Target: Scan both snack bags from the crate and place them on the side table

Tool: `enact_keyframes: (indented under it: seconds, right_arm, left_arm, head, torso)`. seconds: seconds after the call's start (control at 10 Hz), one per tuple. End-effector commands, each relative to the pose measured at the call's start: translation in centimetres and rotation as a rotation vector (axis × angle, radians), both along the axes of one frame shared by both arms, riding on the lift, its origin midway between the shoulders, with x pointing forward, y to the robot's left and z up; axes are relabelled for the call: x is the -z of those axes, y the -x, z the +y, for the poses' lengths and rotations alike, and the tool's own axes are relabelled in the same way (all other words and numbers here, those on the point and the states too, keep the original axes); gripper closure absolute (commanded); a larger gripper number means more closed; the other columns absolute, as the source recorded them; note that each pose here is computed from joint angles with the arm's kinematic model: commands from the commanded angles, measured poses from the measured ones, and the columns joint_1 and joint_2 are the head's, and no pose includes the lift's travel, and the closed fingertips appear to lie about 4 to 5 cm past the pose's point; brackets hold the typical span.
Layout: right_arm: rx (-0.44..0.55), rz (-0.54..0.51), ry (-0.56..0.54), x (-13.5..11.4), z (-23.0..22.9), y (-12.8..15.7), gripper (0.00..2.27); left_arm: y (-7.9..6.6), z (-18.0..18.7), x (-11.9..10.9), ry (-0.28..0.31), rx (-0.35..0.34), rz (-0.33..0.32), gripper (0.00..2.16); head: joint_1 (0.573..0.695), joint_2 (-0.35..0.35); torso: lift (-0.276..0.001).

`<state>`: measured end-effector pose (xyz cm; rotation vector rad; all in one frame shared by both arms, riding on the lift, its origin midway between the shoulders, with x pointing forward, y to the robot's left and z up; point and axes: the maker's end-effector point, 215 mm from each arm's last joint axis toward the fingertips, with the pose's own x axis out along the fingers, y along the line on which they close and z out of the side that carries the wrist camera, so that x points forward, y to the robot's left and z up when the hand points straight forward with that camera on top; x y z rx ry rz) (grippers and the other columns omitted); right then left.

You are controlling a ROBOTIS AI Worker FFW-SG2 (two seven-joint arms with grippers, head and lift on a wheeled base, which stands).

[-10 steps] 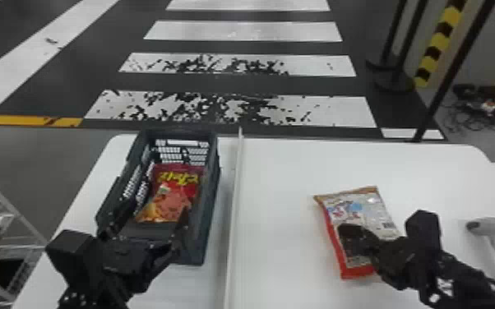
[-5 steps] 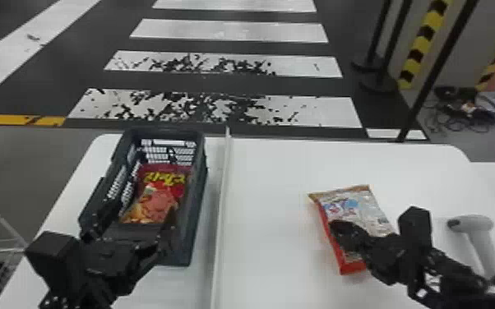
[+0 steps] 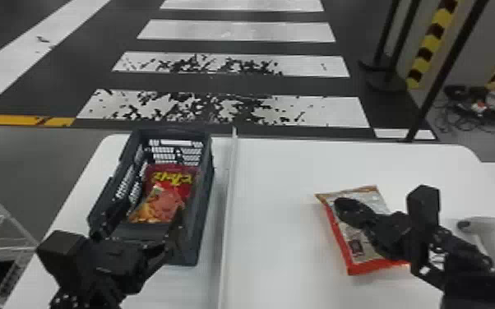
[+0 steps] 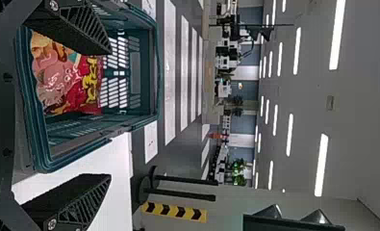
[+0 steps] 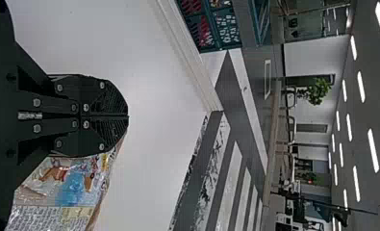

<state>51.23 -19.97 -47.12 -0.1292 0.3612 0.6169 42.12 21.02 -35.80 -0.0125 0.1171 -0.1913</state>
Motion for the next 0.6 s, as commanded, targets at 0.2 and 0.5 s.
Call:
enact_keyframes:
  seconds: [0.2,0.5]
  right_arm:
    - [0.053,0.038,0.036,2.6,-2.7,-0.6,2.16]
    - [0.112,0.045,0.054,3.3,-5.3,-1.0,2.16]
  left_arm:
    - [-0.2,0.0,0.1,0.001,0.002,0.0,0.09]
    - [-0.3,-0.2,0.1,0.002,0.005,0.001,0.09]
  head:
    - [0.695,-0.006]
    - [0.695,-0.031]
  torso:
    - [-0.098]
    - [-0.098]
